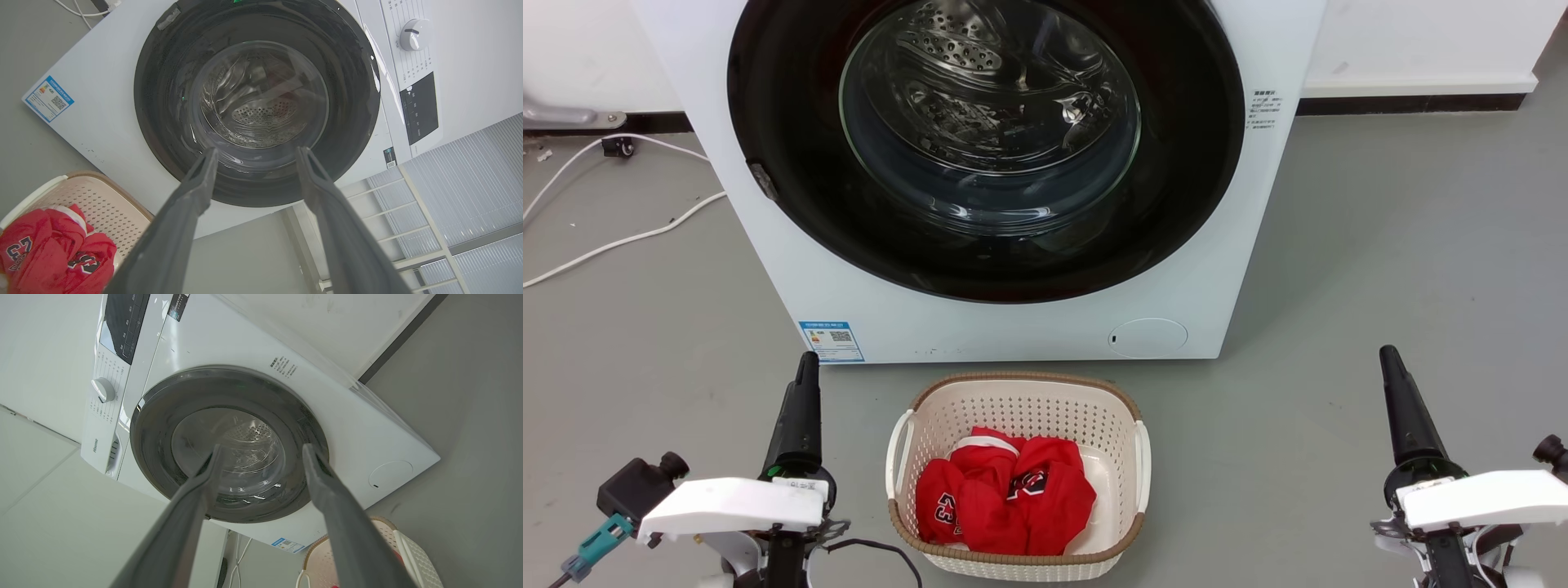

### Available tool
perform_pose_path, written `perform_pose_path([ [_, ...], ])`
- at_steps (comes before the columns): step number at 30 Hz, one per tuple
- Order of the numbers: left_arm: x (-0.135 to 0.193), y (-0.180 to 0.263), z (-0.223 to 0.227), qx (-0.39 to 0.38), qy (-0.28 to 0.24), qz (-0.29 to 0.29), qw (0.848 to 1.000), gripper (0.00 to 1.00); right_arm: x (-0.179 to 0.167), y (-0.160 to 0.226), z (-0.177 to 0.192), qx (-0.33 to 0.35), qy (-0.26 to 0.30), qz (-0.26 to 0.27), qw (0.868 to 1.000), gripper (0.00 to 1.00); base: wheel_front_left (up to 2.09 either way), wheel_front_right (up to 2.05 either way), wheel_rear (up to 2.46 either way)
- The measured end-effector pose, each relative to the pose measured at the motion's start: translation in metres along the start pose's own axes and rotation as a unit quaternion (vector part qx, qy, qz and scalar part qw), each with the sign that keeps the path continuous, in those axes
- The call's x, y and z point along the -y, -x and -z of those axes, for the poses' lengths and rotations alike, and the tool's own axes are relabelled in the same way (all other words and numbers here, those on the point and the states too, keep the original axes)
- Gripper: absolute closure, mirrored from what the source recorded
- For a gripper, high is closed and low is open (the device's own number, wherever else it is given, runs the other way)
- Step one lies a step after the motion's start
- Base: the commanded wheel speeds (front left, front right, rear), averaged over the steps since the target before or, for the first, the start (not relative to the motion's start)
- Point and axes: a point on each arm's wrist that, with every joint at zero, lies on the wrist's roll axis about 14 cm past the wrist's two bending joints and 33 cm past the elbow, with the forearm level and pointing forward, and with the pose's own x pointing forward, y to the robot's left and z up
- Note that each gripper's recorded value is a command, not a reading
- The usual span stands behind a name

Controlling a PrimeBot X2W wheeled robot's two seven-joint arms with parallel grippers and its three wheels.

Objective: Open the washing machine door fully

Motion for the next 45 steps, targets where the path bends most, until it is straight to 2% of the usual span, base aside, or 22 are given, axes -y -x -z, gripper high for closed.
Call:
perform_pose_path([
  [10,0.009,0.000,0.001,0.003,-0.096,0.018,0.995,0.00,-0.008,-0.001,-0.001,0.005,0.104,-0.016,0.994,0.00,0.00,0.00,0.00],
  [21,0.021,-0.001,0.000,0.011,-0.189,0.039,0.981,0.00,-0.016,0.000,-0.001,0.008,0.206,-0.033,0.978,0.00,0.00,0.00,0.00],
  [45,0.033,0.000,0.008,0.018,-0.345,0.070,0.936,0.00,-0.022,0.002,0.007,-0.013,0.350,-0.048,0.936,0.00,0.00,0.00,0.00],
])
